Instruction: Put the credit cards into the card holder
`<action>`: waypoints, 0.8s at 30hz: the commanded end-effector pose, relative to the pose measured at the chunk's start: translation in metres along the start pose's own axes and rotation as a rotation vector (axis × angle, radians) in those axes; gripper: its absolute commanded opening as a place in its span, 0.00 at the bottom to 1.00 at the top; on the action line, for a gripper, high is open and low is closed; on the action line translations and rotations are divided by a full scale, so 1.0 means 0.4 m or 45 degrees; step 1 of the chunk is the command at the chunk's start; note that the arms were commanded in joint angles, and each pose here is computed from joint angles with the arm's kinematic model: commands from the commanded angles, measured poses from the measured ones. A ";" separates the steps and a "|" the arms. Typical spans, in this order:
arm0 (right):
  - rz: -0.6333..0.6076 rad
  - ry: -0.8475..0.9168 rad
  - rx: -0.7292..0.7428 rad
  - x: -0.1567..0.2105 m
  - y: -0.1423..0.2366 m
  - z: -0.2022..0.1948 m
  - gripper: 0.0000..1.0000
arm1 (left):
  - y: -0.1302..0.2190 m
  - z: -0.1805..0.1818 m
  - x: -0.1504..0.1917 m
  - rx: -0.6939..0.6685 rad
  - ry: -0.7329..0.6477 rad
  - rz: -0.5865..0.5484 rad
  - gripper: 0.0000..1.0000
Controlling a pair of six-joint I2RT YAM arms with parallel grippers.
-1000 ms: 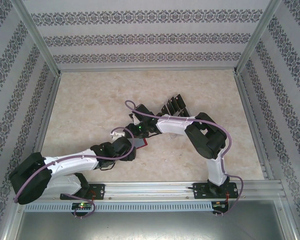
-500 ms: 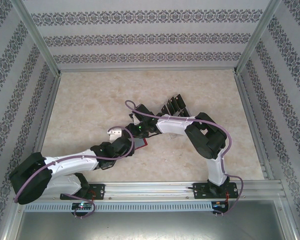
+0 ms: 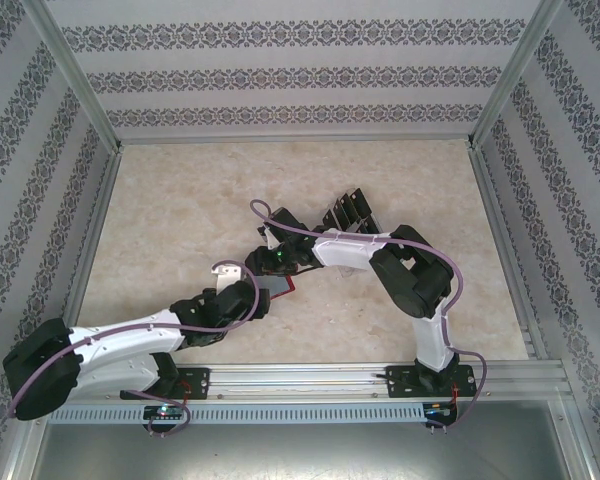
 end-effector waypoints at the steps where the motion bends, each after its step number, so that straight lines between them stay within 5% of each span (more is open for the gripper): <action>1: 0.007 -0.006 -0.028 0.000 -0.007 0.007 0.49 | -0.005 0.002 0.019 -0.011 -0.019 0.007 1.00; 12: 0.008 -0.005 -0.028 0.003 -0.006 0.006 0.49 | -0.035 -0.019 0.032 -0.064 -0.084 0.021 1.00; 24: 0.011 -0.007 -0.030 0.009 -0.002 0.006 0.49 | -0.047 -0.030 0.003 -0.117 -0.095 -0.121 1.00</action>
Point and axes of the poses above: each hand's point on the last joint's axis, 136 mm out from that joint toward the fingers, its own y axis back along the fingers, its own z axis along the line the jaws close on, x = y × z, the point moved 8 cm from there along y, back along the fingers, and after that the axes turned 10 degrees about y, right-handed, at the moved point
